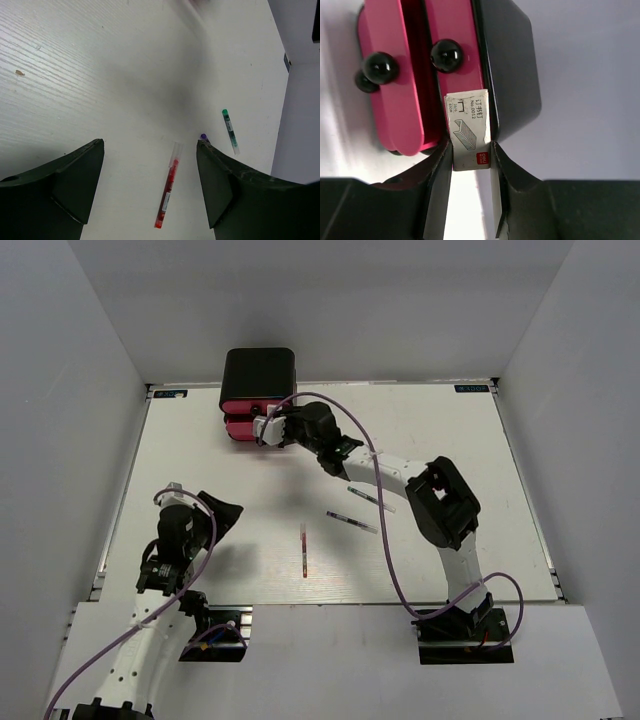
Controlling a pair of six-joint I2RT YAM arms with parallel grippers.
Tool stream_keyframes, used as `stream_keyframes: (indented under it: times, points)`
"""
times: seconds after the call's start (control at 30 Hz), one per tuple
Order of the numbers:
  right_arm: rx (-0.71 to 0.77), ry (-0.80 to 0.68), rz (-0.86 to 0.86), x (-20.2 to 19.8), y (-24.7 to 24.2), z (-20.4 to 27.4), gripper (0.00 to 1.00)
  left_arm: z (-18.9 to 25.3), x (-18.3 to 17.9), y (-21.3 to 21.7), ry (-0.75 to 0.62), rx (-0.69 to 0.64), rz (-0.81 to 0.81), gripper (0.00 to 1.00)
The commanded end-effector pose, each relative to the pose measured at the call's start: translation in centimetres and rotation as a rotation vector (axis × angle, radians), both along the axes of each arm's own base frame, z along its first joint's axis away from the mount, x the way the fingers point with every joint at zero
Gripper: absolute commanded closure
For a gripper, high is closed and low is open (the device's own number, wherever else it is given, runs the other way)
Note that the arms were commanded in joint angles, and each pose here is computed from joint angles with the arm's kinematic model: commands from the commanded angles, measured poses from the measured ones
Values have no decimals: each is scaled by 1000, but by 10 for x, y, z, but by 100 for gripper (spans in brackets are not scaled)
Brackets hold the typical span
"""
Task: Sort the stationery into containers
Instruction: Place the stationery in the drawer.
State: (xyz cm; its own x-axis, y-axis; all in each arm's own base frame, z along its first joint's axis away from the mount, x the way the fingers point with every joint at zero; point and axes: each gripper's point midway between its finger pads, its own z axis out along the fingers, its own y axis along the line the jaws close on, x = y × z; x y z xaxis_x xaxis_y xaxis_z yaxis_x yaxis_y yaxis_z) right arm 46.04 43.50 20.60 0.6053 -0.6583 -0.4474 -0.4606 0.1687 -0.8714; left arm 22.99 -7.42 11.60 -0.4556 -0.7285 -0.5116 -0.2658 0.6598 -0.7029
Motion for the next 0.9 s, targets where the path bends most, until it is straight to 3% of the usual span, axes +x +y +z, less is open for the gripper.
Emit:
stream_keyframes:
  times: [0.0, 0.5, 0.87]
  points:
    - [-5, -148, -46, 18, -3, 29, 100, 3, 5, -4, -33, -24, -12, 16]
    - [-226, -263, -57, 42, 7, 6, 100, -5, 5, -9, -42, -39, -38, 13]
    - [-271, -364, -121, 47, -3, 7, 100, -11, 3, -12, -31, -48, -55, 12]
